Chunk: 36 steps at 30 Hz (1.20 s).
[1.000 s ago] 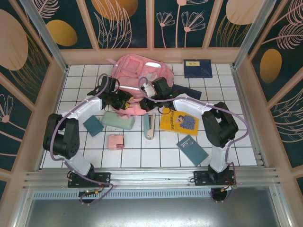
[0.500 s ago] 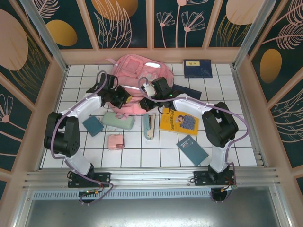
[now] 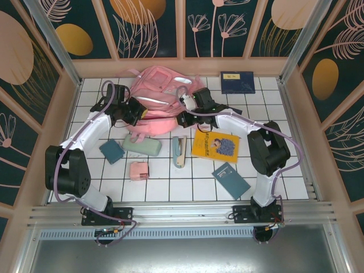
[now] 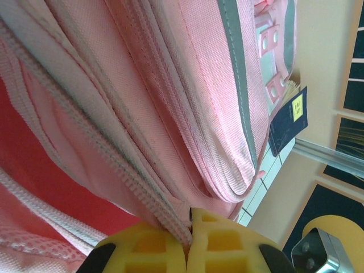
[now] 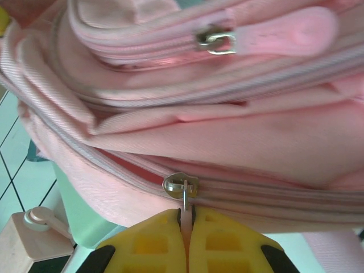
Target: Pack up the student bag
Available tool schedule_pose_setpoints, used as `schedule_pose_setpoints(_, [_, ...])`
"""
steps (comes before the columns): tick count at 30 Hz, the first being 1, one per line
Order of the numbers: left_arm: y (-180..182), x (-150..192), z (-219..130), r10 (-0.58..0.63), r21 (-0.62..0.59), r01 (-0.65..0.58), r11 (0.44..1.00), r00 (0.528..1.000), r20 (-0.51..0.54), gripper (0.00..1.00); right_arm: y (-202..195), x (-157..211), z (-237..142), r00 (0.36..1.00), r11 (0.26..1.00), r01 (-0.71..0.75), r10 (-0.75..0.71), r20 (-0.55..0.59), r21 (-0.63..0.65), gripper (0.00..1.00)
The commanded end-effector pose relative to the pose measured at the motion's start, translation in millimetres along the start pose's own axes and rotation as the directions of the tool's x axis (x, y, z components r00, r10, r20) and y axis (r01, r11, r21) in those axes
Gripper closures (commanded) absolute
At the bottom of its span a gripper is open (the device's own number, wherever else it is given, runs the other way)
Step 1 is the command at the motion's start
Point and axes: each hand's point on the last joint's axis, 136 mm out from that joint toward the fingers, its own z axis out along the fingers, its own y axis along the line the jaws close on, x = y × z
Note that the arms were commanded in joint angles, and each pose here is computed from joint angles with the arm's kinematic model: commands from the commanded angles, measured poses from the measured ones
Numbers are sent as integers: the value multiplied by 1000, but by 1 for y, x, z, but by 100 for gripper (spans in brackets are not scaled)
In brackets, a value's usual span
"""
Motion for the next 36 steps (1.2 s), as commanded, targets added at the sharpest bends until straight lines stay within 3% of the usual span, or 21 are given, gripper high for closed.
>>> schedule_pose_setpoints(1, [-18, -22, -28, 24, 35, -28, 999, 994, 103, 100, -43, -9, -7, 1000, 992, -22, 19, 22, 122, 100])
schedule_pose_setpoints(6, [-18, -22, -31, 27, 35, -31, 999, 994, 106, 100, -94, -5, -18, 996, 958, -89, 78, 52, 272, 99])
schedule_pose_setpoints(9, [-17, -21, -32, 28, 36, -32, 999, 994, 107, 100, -121, -8, -21, 991, 928, -132, 111, 81, 350, 88])
schedule_pose_setpoints(14, [-17, -13, -33, 24, 71, -31, 997, 996, 87, 100, -131, -24, -1, 992, 925, -119, 99, 73, 361, 71])
schedule_pose_setpoints(17, [-18, -4, -37, 36, 83, -43, 996, 995, 89, 100, -142, -36, 11, 992, 915, -121, 101, 72, 386, 65])
schedule_pose_setpoints(24, [-24, 34, -32, 92, 110, -100, 989, 993, 78, 100, -156, -63, 44, 991, 905, -129, 99, 94, 404, 63])
schedule_pose_setpoints(26, [-19, 32, -23, 90, 84, -96, 992, 993, 76, 100, -154, -74, 54, 989, 915, -129, 93, 112, 383, 62])
schedule_pose_setpoints(29, [-21, 24, -12, 109, 66, -115, 991, 991, 83, 99, -148, -92, 62, 985, 926, -132, 84, 148, 355, 50])
schedule_pose_setpoints(36, [-26, -25, 24, 162, -10, -162, 987, 981, 110, 97, -152, -102, 21, 986, 865, -103, 25, 164, 491, 49])
